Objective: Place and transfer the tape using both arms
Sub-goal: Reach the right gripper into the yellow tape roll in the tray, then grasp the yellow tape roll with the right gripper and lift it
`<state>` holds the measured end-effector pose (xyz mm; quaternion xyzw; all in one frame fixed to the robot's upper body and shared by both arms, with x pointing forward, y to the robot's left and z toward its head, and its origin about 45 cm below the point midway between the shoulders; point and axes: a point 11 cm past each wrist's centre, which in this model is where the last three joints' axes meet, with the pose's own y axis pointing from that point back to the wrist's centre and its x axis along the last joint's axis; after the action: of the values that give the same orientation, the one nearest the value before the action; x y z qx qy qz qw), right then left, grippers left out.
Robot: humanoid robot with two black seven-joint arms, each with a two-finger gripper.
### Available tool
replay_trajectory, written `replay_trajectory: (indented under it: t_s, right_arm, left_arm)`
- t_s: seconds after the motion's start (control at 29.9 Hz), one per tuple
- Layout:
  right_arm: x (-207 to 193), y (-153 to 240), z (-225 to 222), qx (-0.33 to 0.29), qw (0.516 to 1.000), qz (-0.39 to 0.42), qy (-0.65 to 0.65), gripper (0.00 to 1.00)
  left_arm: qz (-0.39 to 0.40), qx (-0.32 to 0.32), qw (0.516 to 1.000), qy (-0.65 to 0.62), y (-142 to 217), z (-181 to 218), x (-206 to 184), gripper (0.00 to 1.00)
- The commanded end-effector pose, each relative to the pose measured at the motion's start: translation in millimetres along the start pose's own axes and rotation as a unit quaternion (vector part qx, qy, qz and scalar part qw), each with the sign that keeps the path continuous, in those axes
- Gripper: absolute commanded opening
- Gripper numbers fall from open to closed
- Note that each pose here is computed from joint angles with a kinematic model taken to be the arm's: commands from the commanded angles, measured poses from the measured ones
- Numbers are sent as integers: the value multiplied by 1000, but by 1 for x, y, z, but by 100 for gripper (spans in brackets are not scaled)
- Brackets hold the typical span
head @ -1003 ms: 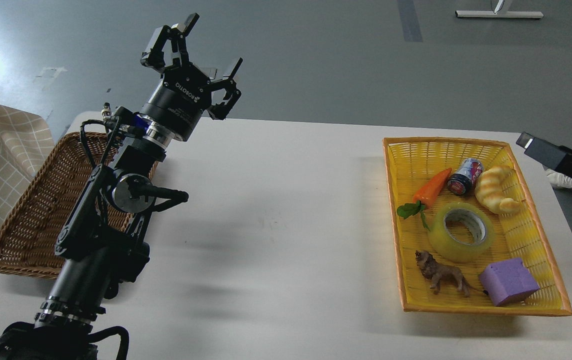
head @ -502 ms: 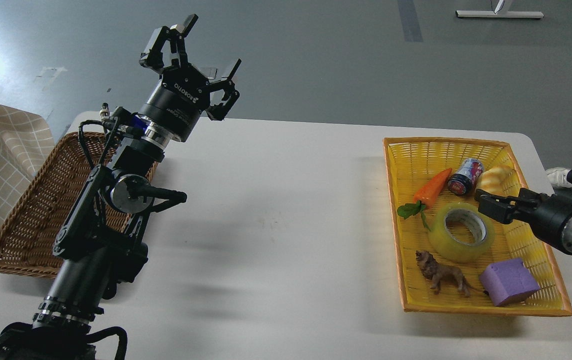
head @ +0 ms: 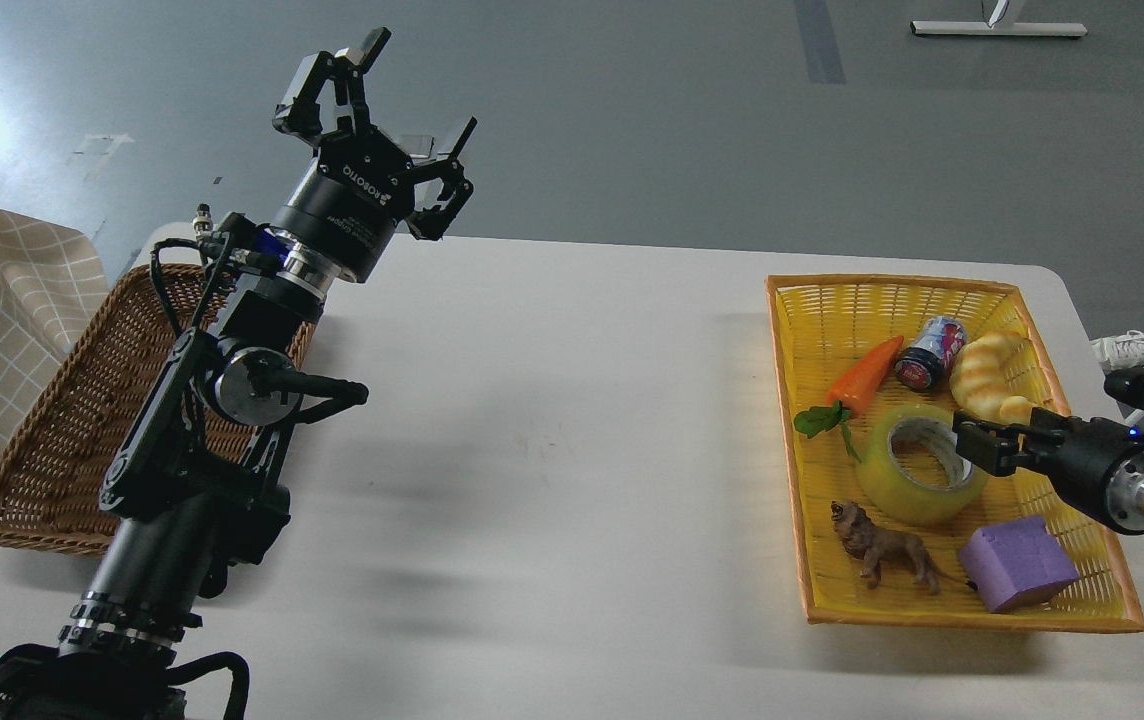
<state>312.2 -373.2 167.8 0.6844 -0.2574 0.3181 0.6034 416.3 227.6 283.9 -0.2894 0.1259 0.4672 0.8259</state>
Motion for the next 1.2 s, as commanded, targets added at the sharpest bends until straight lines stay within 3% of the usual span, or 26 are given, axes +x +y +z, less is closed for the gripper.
replay_trajectory:
  t_s: [0.0,0.27,0.64,0.84,1.07,1.17]
  right_arm:
    - [-3,-1,0,-1,1000,-3,-1,76]
    - [-22,-5,-4,0,1000,-24,0,75]
    - [-28,-8,-5,-3,1000,-28,0,61]
    - [-28,-9,-5,-5,1000,-29,-2,44]
    - [-27,-9,-6,0,1000,-28,-5,11]
    - [-28,-9,-7,1,1000,-28,-6,5]
  left_arm:
    - [0,0,1000,-1,0,0,0,98]
    - [1,-1,1000,-1,0,1,1,98]
    - [2,-2,1000,-2,0,2,1,98]
    - [2,-1,1000,-3,1,3,2,98]
    - [3,0,1000,-10,3,7,6,98]
    - [3,-1,1000,-11,2,7,6,98]
